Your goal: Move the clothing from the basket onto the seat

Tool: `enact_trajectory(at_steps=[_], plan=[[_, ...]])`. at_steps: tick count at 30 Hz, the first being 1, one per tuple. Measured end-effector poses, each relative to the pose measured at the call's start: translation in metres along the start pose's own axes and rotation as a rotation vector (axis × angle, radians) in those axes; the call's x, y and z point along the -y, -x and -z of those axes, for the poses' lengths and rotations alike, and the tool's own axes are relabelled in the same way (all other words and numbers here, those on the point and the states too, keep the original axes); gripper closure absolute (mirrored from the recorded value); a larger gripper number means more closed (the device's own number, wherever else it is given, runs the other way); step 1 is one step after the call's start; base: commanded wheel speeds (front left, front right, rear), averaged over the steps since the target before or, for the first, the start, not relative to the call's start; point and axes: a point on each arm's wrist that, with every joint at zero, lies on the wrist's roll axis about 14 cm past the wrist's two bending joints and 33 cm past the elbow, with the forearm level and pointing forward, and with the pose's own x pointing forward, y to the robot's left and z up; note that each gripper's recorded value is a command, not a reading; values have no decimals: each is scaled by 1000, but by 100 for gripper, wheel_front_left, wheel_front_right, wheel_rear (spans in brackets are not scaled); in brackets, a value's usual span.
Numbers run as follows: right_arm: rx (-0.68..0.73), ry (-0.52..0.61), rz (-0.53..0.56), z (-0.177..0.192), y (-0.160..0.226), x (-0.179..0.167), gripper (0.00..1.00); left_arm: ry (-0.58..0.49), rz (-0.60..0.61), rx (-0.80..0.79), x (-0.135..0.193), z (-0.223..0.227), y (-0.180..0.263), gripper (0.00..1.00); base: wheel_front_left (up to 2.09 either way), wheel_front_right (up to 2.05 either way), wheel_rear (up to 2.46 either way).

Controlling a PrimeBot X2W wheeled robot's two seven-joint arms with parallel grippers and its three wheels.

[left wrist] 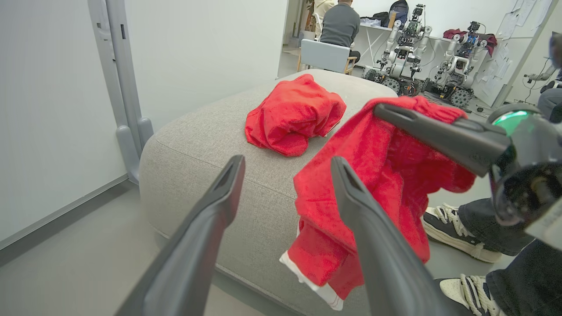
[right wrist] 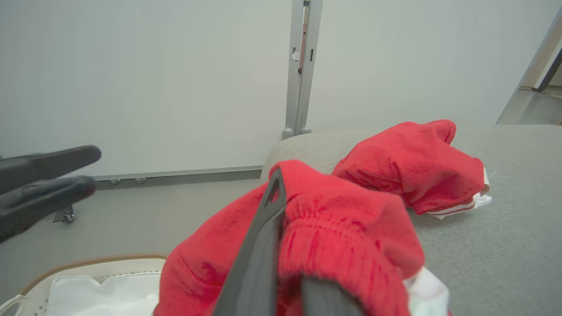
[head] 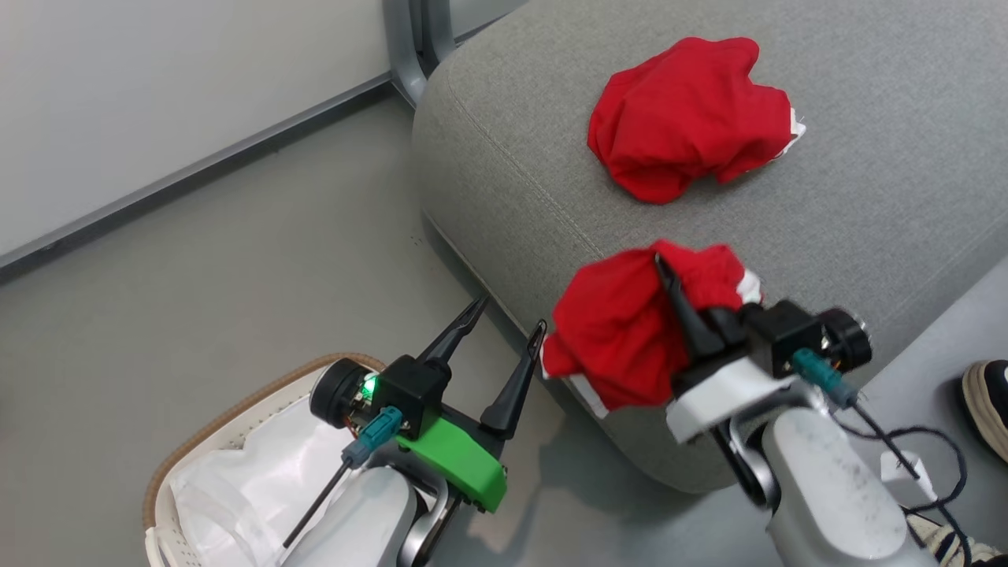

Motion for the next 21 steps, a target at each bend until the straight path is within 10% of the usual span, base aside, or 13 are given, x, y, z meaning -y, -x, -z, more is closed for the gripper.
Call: enact_trajectory(at_steps=[12, 21], plan=[[313, 397, 95, -140, -84, 81, 100, 56, -37, -68, -40, 40, 11, 0, 0, 0, 0], [338, 589, 224, -175, -122, 133, 100, 62, -110, -104, -85, 60, 31, 0, 0, 0, 0]])
